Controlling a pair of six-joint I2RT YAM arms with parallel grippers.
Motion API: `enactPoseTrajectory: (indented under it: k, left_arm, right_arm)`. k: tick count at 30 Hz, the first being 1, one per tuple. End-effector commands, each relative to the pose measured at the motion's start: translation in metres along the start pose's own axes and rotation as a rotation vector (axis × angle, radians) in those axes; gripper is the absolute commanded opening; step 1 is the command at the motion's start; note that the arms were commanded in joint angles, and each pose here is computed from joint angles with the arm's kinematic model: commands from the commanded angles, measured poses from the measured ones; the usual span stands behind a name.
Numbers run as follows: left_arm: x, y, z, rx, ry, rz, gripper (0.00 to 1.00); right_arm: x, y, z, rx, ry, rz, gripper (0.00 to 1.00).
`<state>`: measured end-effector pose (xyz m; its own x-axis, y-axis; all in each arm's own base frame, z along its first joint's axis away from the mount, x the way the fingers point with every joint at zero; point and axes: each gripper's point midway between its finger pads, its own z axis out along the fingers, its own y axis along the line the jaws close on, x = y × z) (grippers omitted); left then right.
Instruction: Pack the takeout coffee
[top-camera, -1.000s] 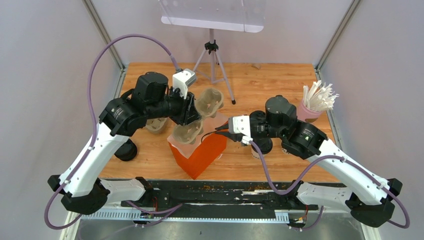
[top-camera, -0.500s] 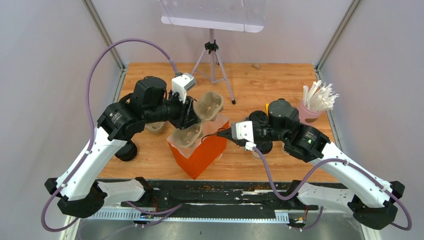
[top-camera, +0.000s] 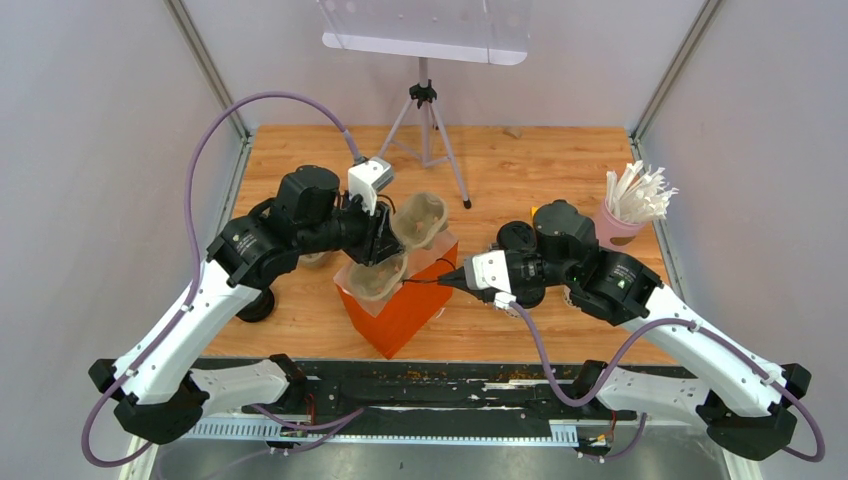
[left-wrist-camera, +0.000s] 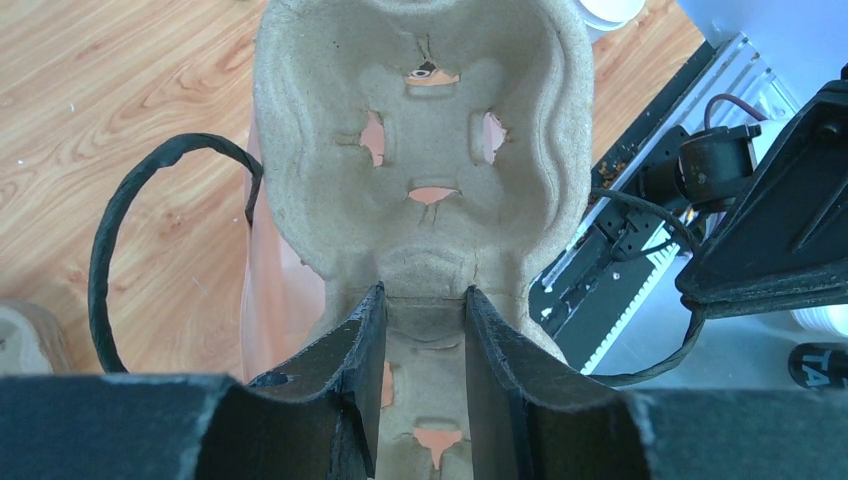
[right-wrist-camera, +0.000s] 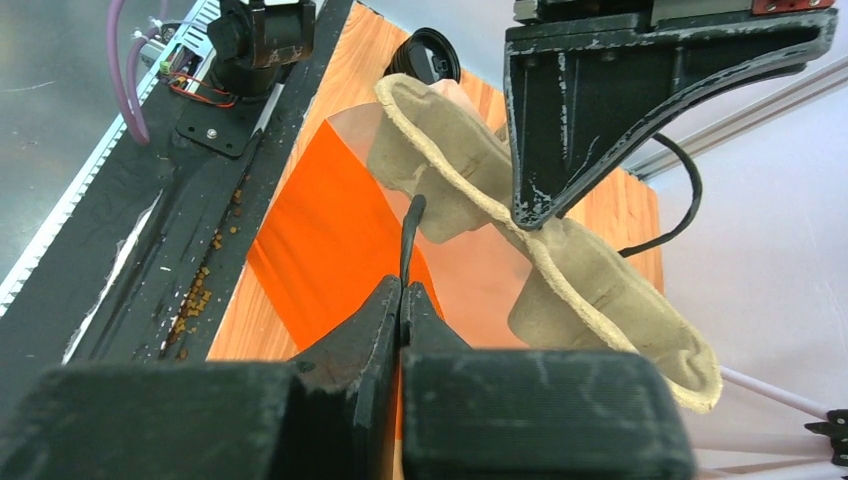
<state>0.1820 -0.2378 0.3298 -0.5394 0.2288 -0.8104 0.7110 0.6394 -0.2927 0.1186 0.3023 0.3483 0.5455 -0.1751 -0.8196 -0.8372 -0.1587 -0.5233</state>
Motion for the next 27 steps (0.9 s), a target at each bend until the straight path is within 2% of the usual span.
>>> enactPoseTrajectory:
  k: [1, 12, 27]
  left_arm:
    - [-0.012, 0.001, -0.003, -0.013, -0.055, 0.034, 0.13]
    - [-0.001, 0.017, 0.004, -0.063, -0.014, 0.141, 0.14]
    - [0.021, 0.017, 0.019, 0.003, 0.031, 0.222, 0.12]
  right_arm:
    - [-0.015, 0.005, -0.006, -0.021, -0.032, -0.011, 0.0]
    - [-0.011, 0.015, -0.005, -0.023, -0.033, 0.003, 0.0]
    - [-0.009, 0.016, -0.005, -0.018, -0.037, 0.003, 0.0]
